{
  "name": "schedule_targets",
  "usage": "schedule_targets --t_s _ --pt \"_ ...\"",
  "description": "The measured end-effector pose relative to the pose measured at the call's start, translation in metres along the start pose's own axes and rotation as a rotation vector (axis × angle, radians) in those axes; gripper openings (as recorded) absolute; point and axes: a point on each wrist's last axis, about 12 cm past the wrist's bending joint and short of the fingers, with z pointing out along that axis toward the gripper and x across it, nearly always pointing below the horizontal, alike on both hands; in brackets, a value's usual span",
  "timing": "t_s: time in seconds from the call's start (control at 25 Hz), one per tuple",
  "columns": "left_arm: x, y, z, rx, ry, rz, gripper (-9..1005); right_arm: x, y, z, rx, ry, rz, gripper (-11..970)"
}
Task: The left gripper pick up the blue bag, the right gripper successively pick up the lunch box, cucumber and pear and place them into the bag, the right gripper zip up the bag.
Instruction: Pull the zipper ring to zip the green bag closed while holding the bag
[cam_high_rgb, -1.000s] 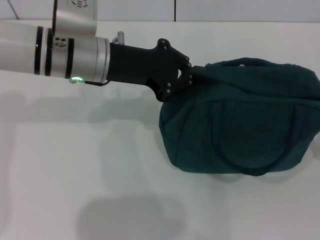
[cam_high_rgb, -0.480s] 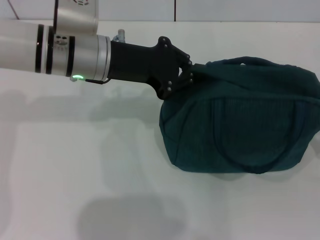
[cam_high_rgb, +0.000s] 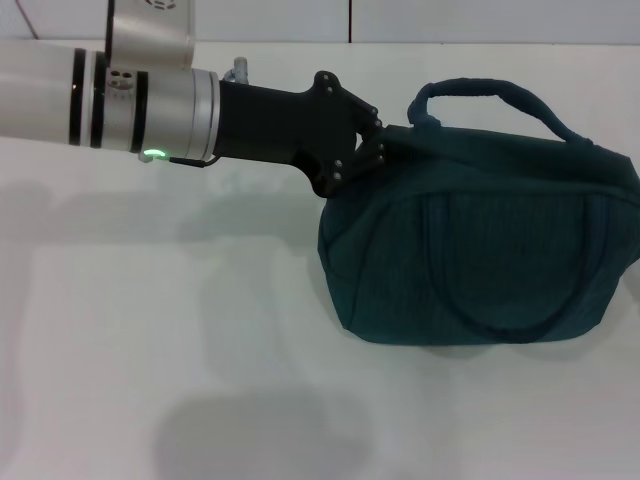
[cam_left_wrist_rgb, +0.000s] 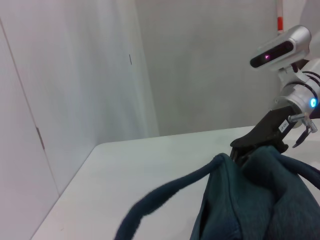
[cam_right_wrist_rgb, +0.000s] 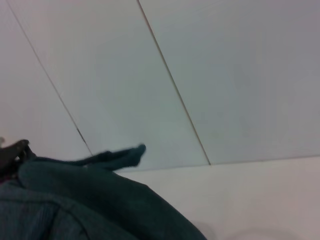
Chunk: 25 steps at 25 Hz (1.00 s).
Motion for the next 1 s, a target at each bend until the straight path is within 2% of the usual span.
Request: schedule_targets --t_s 0.2,0.64,0.84,1.0 --pt "0.000 0.000 0.000 0.001 -0.001 -0.001 146 0.007 0.000 0.008 0.020 0.037 0.004 7" --pt "0.000 -0.001 0.000 0.004 -0.002 -0.001 167 0.010 -0.007 0.010 0.084 0.051 0.004 7" --pt "-0.001 0.000 0.001 0.005 -0.003 0.002 177 0.009 -0.006 0.015 0.078 0.058 -0.002 7" --pt "-0.001 0.000 0.002 0.006 -0.002 0.003 184 0.006 0.000 0.016 0.024 0.038 -0.002 6"
